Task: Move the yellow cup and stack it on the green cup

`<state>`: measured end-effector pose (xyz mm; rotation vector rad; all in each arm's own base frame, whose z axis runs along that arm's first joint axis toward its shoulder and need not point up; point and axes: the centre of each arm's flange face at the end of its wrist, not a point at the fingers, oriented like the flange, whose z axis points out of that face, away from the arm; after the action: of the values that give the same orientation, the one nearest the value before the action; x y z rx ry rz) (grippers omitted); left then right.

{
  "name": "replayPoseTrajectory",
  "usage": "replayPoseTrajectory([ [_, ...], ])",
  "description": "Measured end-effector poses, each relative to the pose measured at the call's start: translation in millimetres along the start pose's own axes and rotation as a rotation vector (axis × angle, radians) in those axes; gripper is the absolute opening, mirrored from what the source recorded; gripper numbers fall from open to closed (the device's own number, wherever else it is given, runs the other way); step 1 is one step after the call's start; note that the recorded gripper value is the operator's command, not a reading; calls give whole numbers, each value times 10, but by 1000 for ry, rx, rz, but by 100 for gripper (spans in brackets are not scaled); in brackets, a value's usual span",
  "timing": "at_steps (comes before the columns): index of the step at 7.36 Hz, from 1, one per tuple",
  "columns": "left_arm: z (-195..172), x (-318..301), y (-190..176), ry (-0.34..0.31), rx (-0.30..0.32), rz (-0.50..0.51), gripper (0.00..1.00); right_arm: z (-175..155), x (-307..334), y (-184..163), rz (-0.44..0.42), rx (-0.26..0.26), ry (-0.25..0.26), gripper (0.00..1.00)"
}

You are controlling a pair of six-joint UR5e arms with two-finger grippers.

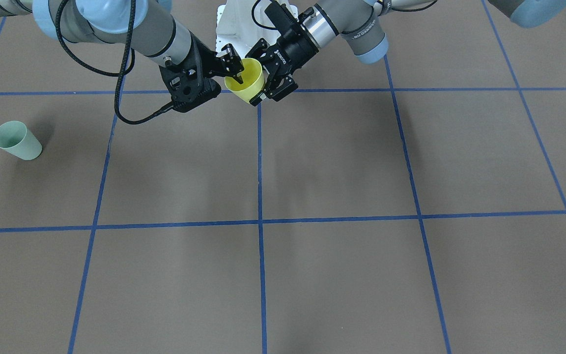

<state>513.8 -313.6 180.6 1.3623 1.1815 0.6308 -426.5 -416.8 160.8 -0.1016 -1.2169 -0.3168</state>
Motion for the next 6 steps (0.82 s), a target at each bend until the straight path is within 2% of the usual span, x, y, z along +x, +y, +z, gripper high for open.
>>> replayPoseTrajectory([
  [1, -1, -2, -2, -1, 1, 0, 0, 31, -16, 13, 4, 8, -9, 24],
  [2, -3, -5, -5, -1, 1, 0, 0, 51, -18, 18, 7, 14, -16, 0],
  [4, -5, -4, -4, 0, 2, 0, 0, 56, -15, 21, 21, 17, -21, 0],
  [5, -5, -1, -2, 0, 1, 0, 54, 51, -15, 25, 32, 17, -22, 0],
  [6, -4, -1, 1, -1, 0, 0, 97, 25, -8, 22, 40, 20, -24, 0],
])
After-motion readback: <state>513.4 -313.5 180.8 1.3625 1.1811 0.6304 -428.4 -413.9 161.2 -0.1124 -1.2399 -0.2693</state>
